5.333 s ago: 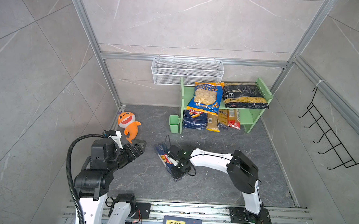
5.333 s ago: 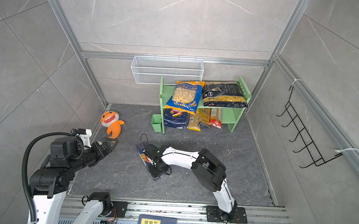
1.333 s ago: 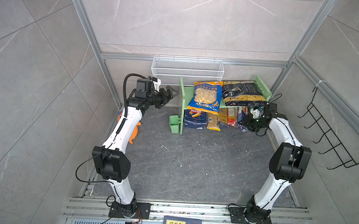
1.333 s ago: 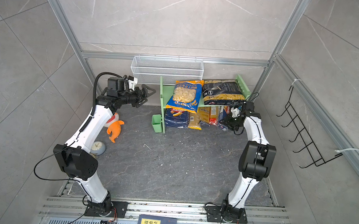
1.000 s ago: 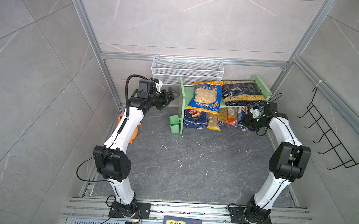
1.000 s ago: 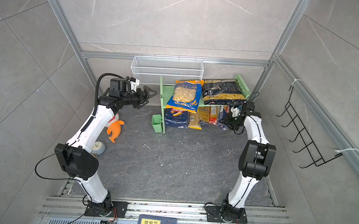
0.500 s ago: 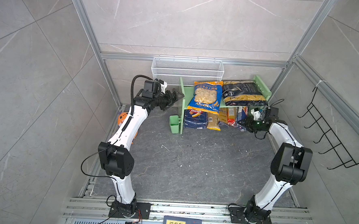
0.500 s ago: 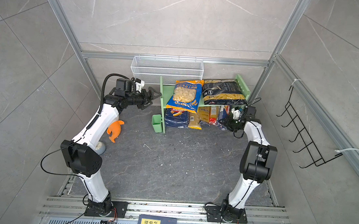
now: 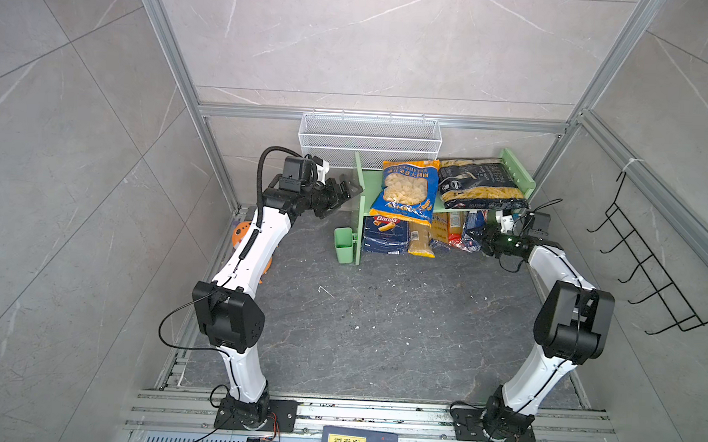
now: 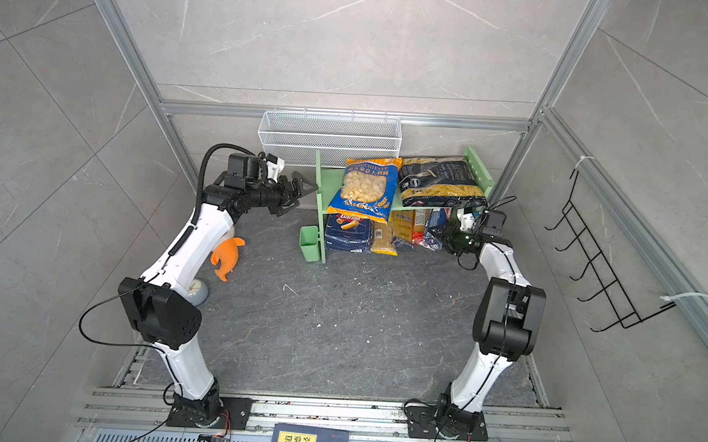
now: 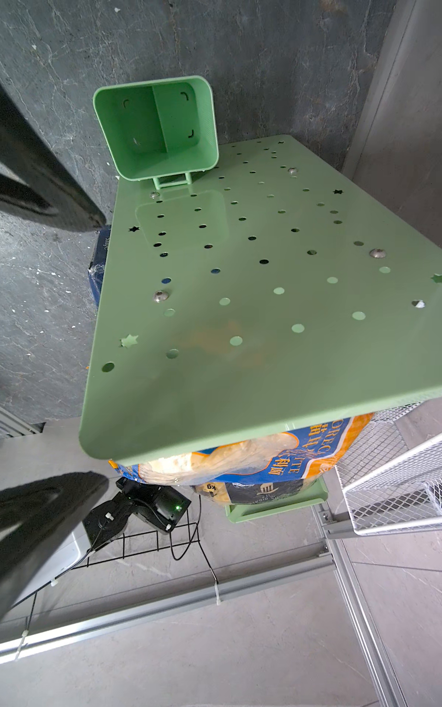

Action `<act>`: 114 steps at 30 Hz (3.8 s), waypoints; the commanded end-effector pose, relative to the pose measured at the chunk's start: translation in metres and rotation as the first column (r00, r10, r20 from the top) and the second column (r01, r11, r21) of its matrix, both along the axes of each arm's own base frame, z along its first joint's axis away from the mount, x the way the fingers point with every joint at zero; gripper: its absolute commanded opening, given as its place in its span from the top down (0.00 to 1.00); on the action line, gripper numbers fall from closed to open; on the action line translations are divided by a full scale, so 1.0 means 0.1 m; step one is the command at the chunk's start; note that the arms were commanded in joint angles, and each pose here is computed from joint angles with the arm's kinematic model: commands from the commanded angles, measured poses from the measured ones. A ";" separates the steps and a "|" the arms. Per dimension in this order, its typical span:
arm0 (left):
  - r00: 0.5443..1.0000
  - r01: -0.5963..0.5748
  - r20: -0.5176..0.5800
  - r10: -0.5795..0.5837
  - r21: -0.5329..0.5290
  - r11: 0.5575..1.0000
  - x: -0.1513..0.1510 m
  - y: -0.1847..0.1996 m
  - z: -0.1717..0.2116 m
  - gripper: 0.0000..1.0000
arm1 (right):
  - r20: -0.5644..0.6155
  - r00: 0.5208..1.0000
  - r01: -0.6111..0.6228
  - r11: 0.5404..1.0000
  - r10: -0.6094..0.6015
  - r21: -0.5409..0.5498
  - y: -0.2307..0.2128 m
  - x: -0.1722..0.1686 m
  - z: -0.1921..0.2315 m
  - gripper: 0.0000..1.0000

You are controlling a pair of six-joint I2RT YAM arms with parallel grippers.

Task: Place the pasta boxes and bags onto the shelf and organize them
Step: 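Push the Barilla box in beside the red-and-yellow packet with the right gripper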

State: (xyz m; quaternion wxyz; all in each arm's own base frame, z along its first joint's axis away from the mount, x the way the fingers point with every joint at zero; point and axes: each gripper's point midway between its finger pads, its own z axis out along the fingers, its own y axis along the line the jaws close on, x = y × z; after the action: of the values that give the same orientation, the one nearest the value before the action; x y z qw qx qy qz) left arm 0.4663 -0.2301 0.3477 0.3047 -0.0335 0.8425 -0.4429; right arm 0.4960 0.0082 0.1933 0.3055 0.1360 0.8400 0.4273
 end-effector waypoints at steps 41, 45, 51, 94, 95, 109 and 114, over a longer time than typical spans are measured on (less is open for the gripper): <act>0.993 0.079 0.090 -0.075 -0.040 0.996 -0.20 -0.04 0.30 0.00 | -0.075 0.978 0.165 0.938 -0.196 -0.306 -0.48 -0.09 -0.19 0.54; 0.994 0.078 0.085 -0.074 -0.041 0.996 -0.20 -0.03 0.29 0.00 | -0.073 0.969 0.201 0.922 -0.237 -0.330 -0.56 -0.07 -0.20 0.55; 0.995 0.068 0.075 -0.064 -0.043 0.997 -0.23 -0.01 0.25 0.01 | -0.084 0.952 0.242 0.890 -0.295 -0.387 -0.72 -0.07 -0.32 0.55; 0.996 0.049 0.075 -0.046 -0.039 0.998 -0.25 -0.06 0.24 0.01 | 0.068 0.992 0.125 0.790 -0.105 -0.601 -0.53 -0.26 -0.17 0.71; 0.996 0.049 0.076 -0.046 -0.039 0.998 -0.25 -0.06 0.24 0.01 | 0.075 0.993 0.122 0.789 -0.097 -0.602 -0.51 -0.25 -0.15 0.71; 0.996 0.055 0.077 -0.052 -0.041 0.998 -0.19 -0.09 0.23 0.00 | 0.144 0.986 0.161 0.719 -0.085 -0.676 -0.54 -0.02 0.06 0.71; 0.996 0.054 0.079 -0.051 -0.042 0.998 -0.17 -0.09 0.24 0.00 | 0.157 0.983 0.178 0.706 -0.096 -0.685 -0.59 0.08 0.11 0.71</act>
State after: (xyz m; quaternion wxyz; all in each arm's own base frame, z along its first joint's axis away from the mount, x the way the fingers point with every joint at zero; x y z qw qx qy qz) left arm 0.4471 -0.2373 0.3460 0.2954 -0.0169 0.8368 -0.4606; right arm 0.4784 -0.0498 0.1667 0.3485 0.0749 0.9311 0.0771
